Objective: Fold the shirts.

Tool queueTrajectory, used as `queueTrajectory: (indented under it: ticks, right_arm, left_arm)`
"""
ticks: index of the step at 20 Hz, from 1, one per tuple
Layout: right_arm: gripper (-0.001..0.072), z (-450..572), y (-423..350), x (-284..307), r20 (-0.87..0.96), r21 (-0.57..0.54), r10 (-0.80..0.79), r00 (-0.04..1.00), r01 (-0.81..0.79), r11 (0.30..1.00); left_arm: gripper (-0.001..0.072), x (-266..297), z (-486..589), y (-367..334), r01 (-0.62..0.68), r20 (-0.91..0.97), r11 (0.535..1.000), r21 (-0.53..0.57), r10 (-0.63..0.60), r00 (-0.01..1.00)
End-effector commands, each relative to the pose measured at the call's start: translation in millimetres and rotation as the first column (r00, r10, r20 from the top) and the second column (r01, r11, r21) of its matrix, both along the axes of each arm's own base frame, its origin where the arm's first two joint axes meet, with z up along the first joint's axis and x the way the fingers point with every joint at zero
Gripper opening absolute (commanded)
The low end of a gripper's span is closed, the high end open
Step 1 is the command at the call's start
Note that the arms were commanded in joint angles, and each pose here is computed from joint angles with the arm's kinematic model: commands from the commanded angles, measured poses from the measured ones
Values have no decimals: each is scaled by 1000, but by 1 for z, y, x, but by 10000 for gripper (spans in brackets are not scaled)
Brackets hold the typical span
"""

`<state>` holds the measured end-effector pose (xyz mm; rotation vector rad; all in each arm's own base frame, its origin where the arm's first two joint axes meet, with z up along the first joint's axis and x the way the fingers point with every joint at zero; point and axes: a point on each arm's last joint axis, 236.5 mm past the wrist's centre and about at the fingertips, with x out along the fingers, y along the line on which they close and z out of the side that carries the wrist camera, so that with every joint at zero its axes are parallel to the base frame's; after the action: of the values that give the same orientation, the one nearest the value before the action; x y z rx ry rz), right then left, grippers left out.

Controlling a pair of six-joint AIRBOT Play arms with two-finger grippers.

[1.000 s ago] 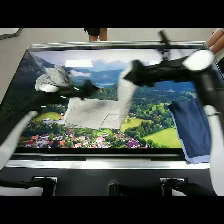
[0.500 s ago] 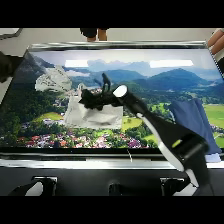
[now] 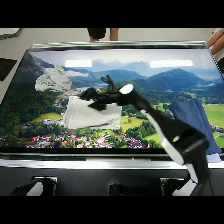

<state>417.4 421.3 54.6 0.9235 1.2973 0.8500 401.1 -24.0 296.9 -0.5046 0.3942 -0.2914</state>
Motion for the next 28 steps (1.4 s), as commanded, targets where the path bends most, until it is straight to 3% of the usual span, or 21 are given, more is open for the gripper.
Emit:
queueTrajectory:
  ticks: [1, 2, 3, 4, 8, 10, 11, 13, 14, 15, 16, 17, 20, 23, 28]
  right_arm:
    - [674, -54, -150, -20, -87, -523, 89, 992, -121, 844]
    - [674, -70, -208, -23, -132, -678, 60, 989, -134, 723]
    - [673, -81, -247, -28, -177, -755, 30, 984, -155, 637]
    - [673, -90, -263, -29, -205, -767, -15, 979, -152, 623]
    - [672, -125, -207, -15, -259, -580, -73, 963, -95, 809]
    - [664, -138, -173, -5, -263, -505, -97, 960, -51, 862]
    - [611, -142, -160, 0, -263, -477, -113, 958, -28, 879]
    - [588, -147, -136, 3, -272, -428, -128, 954, -1, 904]
    - [509, -148, -126, 0, -279, -413, -123, 952, -4, 911]
    - [358, -147, -119, -2, -277, -396, -105, 955, -14, 918]
    - [81, -140, -111, -4, -259, -358, -62, 964, -37, 933]
    - [57, -128, -108, -3, -236, -313, -28, 971, -48, 948]
    - [57, -73, -135, 20, -100, -252, -26, 995, 0, 968]
    - [54, 1, -224, 57, 79, -275, -188, 979, 202, 940]
    - [54, 84, -421, 43, 242, -421, -515, 823, 567, 708]
  left_arm:
    - [35, -1, -4, 4, -7, -7, 999, 42, 7, 1000]
    - [35, -1, -5, 4, -6, -7, 999, 45, 7, 1000]
    - [35, -1, -4, 4, -6, -6, 999, 45, 6, 1000]
    - [35, -1, -4, 4, -5, -7, 999, 45, 6, 1000]
    - [35, -1, -4, 4, -5, -7, 999, 45, 6, 1000]
    - [35, -1, -4, 4, -5, -7, 999, 45, 6, 1000]
    - [35, -1, -4, 4, -5, -7, 999, 45, 6, 1000]
    - [35, -1, -4, 4, -6, -6, 999, 45, 6, 1000]
    - [35, -1, -4, 4, -6, -6, 999, 45, 6, 1000]
    - [35, -1, -4, 4, -6, -6, 999, 45, 6, 1000]
    - [35, -1, -4, 4, -6, -6, 999, 45, 6, 1000]
    - [35, -1, -4, 4, -5, -7, 999, 45, 6, 1000]
    - [35, -1, -4, 4, -5, -7, 999, 45, 6, 1000]
    - [36, -1, -4, 4, -5, -6, 999, 46, 5, 1000]
    - [36, -1, -4, 4, 2, 2, 998, 66, -2, 1000]
